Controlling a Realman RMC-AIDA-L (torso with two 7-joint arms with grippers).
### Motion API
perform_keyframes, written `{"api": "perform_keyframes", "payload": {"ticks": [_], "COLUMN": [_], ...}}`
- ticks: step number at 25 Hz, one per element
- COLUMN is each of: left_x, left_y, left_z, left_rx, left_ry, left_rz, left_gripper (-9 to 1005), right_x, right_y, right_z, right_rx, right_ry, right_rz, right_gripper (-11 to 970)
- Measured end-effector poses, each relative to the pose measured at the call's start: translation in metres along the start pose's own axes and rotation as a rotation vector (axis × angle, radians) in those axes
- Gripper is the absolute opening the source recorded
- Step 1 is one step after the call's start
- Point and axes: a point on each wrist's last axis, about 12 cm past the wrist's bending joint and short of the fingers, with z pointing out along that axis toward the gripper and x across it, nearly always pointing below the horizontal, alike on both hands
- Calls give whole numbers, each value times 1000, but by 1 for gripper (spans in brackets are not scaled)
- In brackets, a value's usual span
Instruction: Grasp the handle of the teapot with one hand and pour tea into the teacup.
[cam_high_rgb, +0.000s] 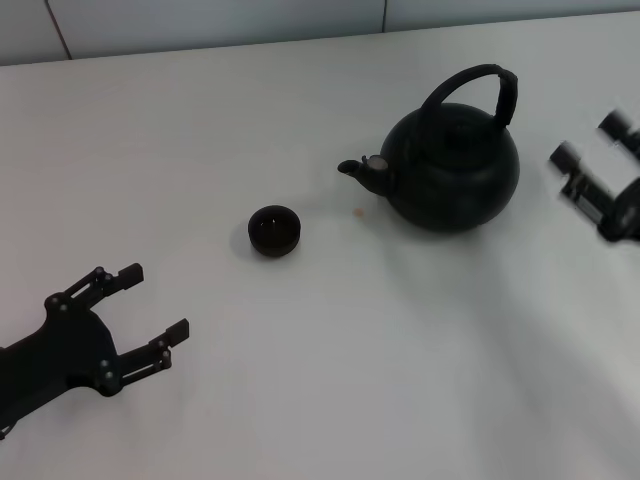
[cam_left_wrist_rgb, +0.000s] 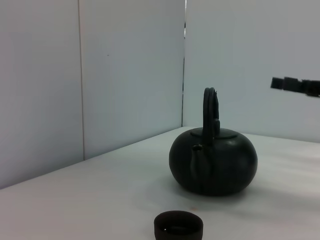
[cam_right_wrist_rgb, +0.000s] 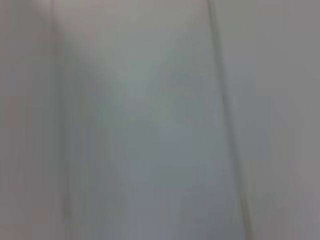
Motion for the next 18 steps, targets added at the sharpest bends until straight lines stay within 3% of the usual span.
{"api": "perform_keyframes", "payload": {"ticks": [1, 2, 4, 5, 6, 12, 18], "left_x": [0, 0, 0, 0, -1, -2, -4], "left_y": [-1, -1, -1, 0, 0, 1, 1], "left_z": [0, 0, 1, 1, 1, 4, 5], "left_rx": [3, 3, 5, 6, 7, 14, 26], "left_ry": [-1, -1, -2, -2, -3, -7, -11], "left_rz": [-1, -1, -1, -1, -2, -13, -16], "left_gripper": [859, 859, 859, 859, 859, 859, 859], "right_x": [-2, -2, -10, -10, -15, -26, -31], "right_y": [1, 1, -3, -3, -8, -20, -27], "right_z": [-6, -6, -12, -12, -13, -5, 4], "right_rx": [-108, -108, -284, -284, -373, -533, -597], "right_ry": [55, 55, 148, 148, 212, 367, 430], "right_rz": [21, 21, 52, 52, 59, 39, -27], "right_gripper": [723, 723, 724, 724, 724, 724, 724]}}
